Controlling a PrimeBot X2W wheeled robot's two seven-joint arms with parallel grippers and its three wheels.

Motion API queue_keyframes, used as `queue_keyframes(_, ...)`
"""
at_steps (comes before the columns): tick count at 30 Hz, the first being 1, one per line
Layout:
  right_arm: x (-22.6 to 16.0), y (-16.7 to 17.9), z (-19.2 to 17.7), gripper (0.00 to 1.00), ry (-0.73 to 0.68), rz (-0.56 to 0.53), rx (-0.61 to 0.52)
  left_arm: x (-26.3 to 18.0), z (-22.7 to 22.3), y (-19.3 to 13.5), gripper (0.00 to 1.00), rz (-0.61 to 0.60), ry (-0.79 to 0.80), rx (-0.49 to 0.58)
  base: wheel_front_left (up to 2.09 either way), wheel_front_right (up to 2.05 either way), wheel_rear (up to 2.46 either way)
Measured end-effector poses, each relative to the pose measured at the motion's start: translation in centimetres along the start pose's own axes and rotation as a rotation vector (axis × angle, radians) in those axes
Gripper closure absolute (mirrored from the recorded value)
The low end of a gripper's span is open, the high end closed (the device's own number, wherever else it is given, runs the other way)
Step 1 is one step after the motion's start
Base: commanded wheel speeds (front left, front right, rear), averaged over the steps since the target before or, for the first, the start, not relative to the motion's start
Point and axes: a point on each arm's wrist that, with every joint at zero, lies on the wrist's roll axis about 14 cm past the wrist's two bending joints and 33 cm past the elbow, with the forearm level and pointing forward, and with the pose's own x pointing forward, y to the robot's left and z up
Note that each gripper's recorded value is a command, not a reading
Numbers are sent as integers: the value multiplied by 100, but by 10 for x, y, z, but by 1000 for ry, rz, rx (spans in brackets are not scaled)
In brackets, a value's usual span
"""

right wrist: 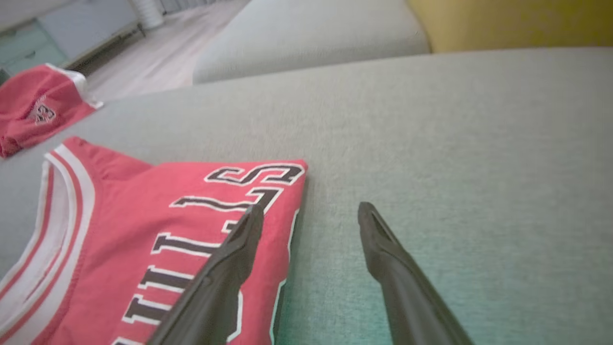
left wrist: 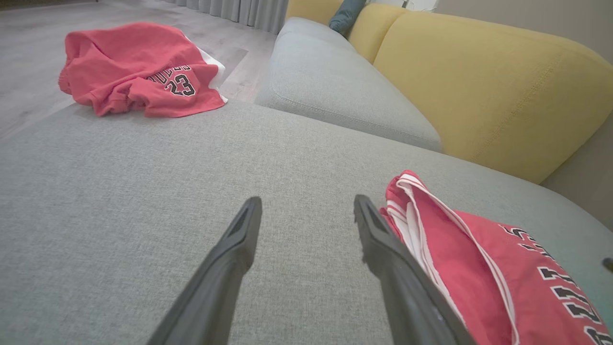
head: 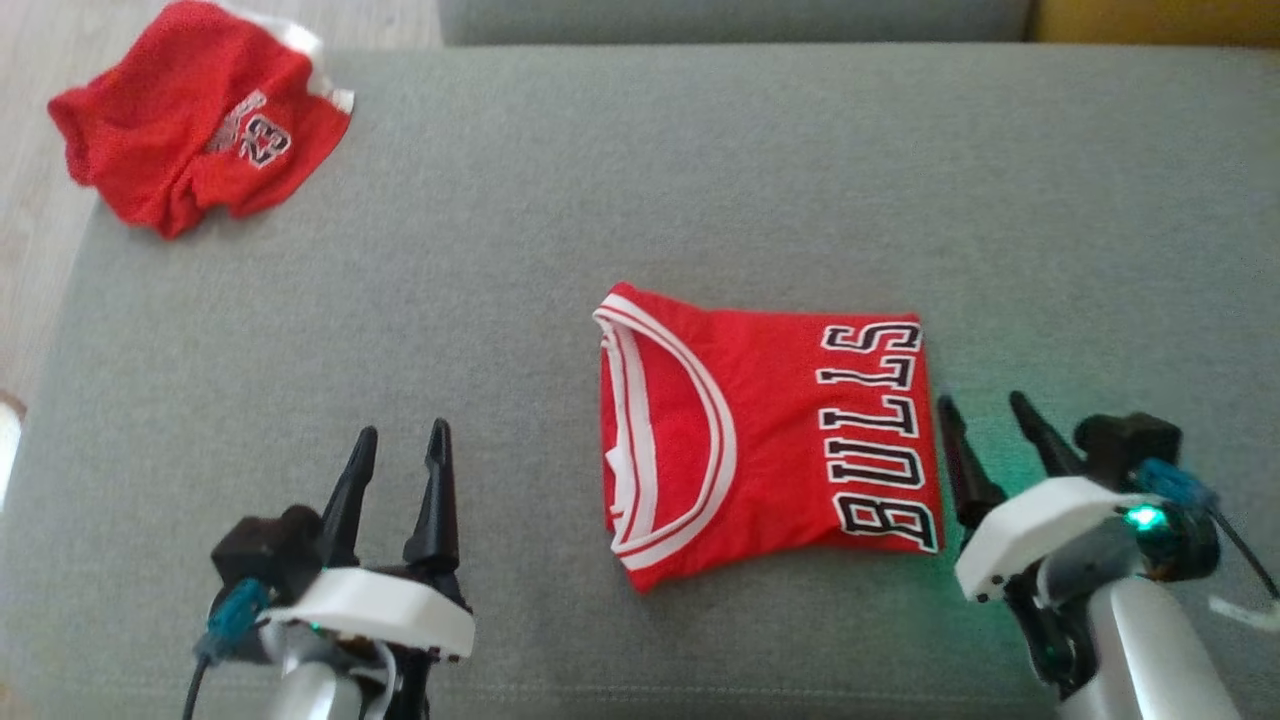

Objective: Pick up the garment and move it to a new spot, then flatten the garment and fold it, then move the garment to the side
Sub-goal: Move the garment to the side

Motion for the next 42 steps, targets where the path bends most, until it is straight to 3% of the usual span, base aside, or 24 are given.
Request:
queue_keyframes(6, 16, 13, -45, 0, 230, 45, 4, 7, -5, 11, 0, 39, 13, -15, 0, 0, 0)
queue_keyframes(10, 28, 22, -52, 0, 297, 78, 14, 9, -8, 21, 0, 72, 21, -24, 0, 0, 0)
queue_keyframes(12, 34, 27, -50, 54, 310, 101, 14, 9, -10, 26, 0, 90, 25, -28, 0, 0, 0)
queue_keyframes(15, 39, 29, -49, 100, 317, 118, 1, 9, -12, 29, 0, 96, 32, -26, 0, 0, 0)
queue_keyframes(21, 41, 13, -35, 100, 256, 76, 0, 22, -15, 26, 0, 76, 38, -2, 0, 0, 0)
queue_keyframes(26, 46, -43, 20, 100, 107, -63, -48, 42, -23, 2, 0, -13, 50, 9, 0, 0, 0)
queue_keyframes(31, 28, -93, 53, 100, 8, -198, -56, 68, -33, -31, 0, -142, 64, 31, 0, 0, 0)
queue_keyframes(42, -35, -176, 53, 100, -41, -476, -4, 116, -67, -134, 0, -480, 140, 47, 0, 0, 0)
